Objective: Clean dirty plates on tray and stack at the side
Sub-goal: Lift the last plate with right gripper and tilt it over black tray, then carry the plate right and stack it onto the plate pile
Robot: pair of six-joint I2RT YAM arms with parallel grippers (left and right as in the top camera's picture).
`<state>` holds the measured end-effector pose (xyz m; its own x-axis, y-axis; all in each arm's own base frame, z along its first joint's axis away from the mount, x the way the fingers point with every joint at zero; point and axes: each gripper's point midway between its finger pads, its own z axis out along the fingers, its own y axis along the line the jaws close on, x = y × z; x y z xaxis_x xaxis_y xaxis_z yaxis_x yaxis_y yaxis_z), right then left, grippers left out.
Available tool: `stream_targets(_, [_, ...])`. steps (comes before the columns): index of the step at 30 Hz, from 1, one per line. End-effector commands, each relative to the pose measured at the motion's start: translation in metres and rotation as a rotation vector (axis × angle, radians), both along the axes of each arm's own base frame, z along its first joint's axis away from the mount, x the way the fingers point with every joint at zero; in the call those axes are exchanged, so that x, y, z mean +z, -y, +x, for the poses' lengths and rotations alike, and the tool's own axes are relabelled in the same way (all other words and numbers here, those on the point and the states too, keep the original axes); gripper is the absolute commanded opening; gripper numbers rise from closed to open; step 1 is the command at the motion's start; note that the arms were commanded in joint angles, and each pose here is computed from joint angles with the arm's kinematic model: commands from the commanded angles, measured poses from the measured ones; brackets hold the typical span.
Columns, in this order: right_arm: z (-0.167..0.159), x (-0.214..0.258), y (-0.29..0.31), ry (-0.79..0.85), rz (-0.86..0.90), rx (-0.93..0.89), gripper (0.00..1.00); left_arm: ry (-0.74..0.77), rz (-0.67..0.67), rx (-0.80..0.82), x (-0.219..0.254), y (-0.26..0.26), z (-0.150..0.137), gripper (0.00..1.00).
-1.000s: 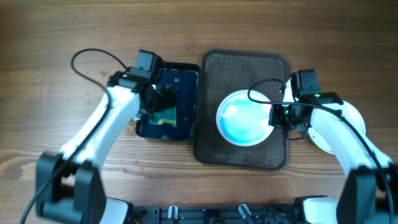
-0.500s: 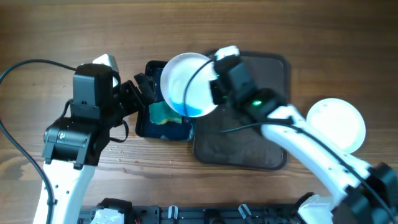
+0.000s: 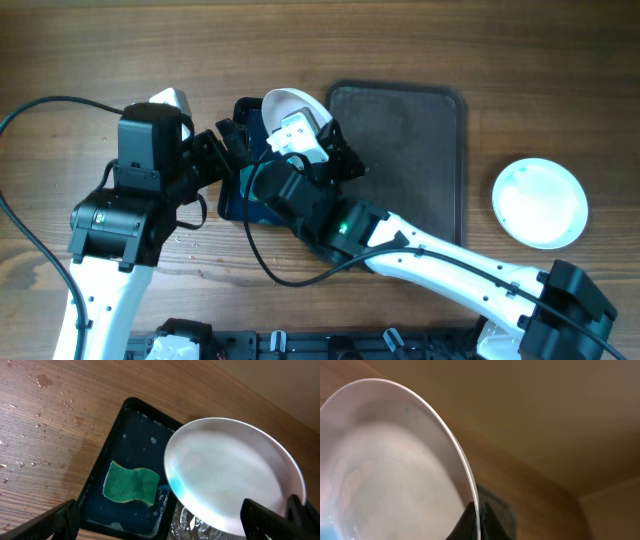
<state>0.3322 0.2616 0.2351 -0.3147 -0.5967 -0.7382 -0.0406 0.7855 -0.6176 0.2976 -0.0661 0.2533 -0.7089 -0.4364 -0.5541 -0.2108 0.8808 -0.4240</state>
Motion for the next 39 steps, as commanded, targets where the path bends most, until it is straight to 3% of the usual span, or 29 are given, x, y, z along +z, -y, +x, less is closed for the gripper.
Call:
stream_targets(1, [-0.003,0.022,0.004,0.065,-0.055,-0.043,0.04,0.019,-0.011,-0.008,0.008,0.001,0.001,1.00])
stream_targets(21, [-0.002,0.033,-0.007,0.087,-0.089,0.002,0.04,0.019,-0.011,-0.008,0.008,0.001,0.001,1.00])
stream_targets(23, [0.007,0.009,-0.019,-0.006,0.021,0.101,0.04,0.019,-0.011,-0.008,0.008,0.001,0.001,1.00])
stream_targets(24, [0.013,-0.019,-0.022,-0.123,0.162,0.134,0.04,0.019,-0.011,-0.008,0.008,0.001,0.001,1.00])
stream_targets(26, [0.020,-0.045,-0.007,-0.253,0.353,0.072,0.04,0.019,-0.011,-0.008,0.008,0.001,0.001,1.00])
stream_targets(29, [0.025,-0.035,0.006,-0.446,0.737,0.102,0.04,0.019,-0.011,-0.008,0.008,0.001,0.001,1.00])
stream_targets(30, [0.028,-0.011,0.032,-0.459,0.897,0.072,0.04,0.019,-0.011,-0.008,0.008,0.001,0.001,1.00])
stream_targets(32, [0.028,0.012,0.118,-0.391,1.088,-0.185,0.04,0.019,-0.011,-0.008,0.008,0.001,0.001,1.00])
stream_targets(35, [0.009,0.013,0.244,-0.300,1.182,-0.533,0.04,0.019,-0.011,-0.008,0.008,0.001,0.001,1.00])
stream_targets(39, [-0.036,-0.032,0.353,-0.318,1.209,-0.946,0.04,0.019,-0.011,-0.008,0.008,0.001,0.001,1.00])
